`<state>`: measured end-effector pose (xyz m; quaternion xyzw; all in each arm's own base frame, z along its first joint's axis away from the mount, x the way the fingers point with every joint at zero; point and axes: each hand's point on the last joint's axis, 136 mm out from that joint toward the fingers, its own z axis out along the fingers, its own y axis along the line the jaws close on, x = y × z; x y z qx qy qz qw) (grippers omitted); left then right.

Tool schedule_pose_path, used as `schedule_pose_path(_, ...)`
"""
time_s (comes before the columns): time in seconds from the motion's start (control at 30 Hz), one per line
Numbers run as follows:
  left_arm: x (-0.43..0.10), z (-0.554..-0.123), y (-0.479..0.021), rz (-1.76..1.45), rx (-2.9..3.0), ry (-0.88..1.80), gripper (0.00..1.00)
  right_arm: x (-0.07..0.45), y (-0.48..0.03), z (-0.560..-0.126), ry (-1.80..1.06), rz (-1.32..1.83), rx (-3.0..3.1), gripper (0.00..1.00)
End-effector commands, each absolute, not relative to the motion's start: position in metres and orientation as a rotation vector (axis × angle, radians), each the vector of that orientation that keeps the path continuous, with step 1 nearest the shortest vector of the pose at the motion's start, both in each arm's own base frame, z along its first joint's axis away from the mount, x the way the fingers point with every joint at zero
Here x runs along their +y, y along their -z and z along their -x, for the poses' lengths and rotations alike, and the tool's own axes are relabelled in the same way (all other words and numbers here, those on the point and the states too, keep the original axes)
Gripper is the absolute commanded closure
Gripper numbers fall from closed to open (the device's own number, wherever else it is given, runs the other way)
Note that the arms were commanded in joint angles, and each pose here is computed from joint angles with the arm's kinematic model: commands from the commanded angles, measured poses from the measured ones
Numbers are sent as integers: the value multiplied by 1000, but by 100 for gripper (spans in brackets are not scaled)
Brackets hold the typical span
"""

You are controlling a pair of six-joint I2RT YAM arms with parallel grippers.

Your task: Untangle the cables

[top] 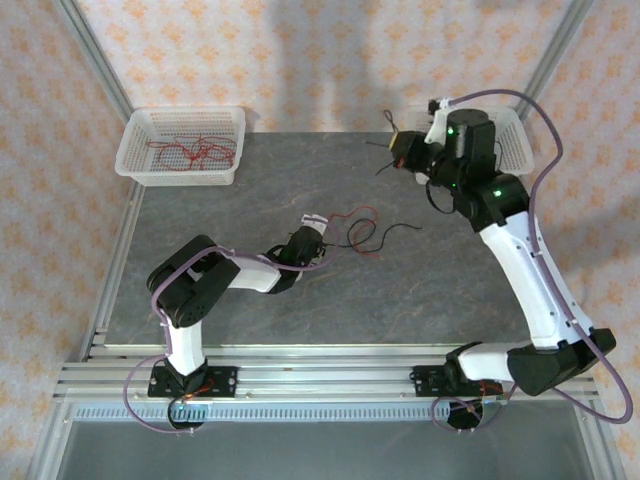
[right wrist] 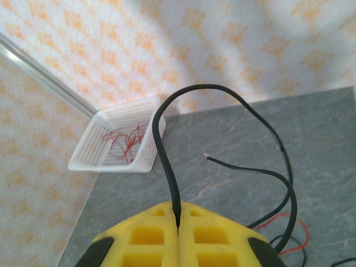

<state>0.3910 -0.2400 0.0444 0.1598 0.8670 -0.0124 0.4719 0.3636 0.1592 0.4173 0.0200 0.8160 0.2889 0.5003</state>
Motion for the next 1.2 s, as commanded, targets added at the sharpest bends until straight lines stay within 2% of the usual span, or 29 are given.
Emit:
schedule_pose_path(0.0,-231,-393,-66,-303,2079,63,100,129,-431,-380,-569,-95,1942,100)
schedule_pose_path(0.27,-228,-383,-87,-281,2064,115,100,63,-427,-438,-431,-229,1929,100)
schedule_pose_path(0.5,-228,-373,-95,-276,2068,165,100,4,-386,-501,-357,-335,1947,100)
schedule_pose_path(0.67,-226,-363,-91,-258,2104,183,100,-32,-337,-556,-337,-414,2005,100)
schedule_pose_path(0.83,-216,-349,-87,-247,2127,60,100,-50,-282,-606,-309,-467,2070,100)
schedule_pose_path(1.0,-212,-334,-81,-274,2153,-22,100,-62,-225,-632,-299,-549,2142,100)
schedule_pose_path(1.17,-200,-324,-78,-249,2175,-55,100,-62,-186,-639,-313,-586,2193,100)
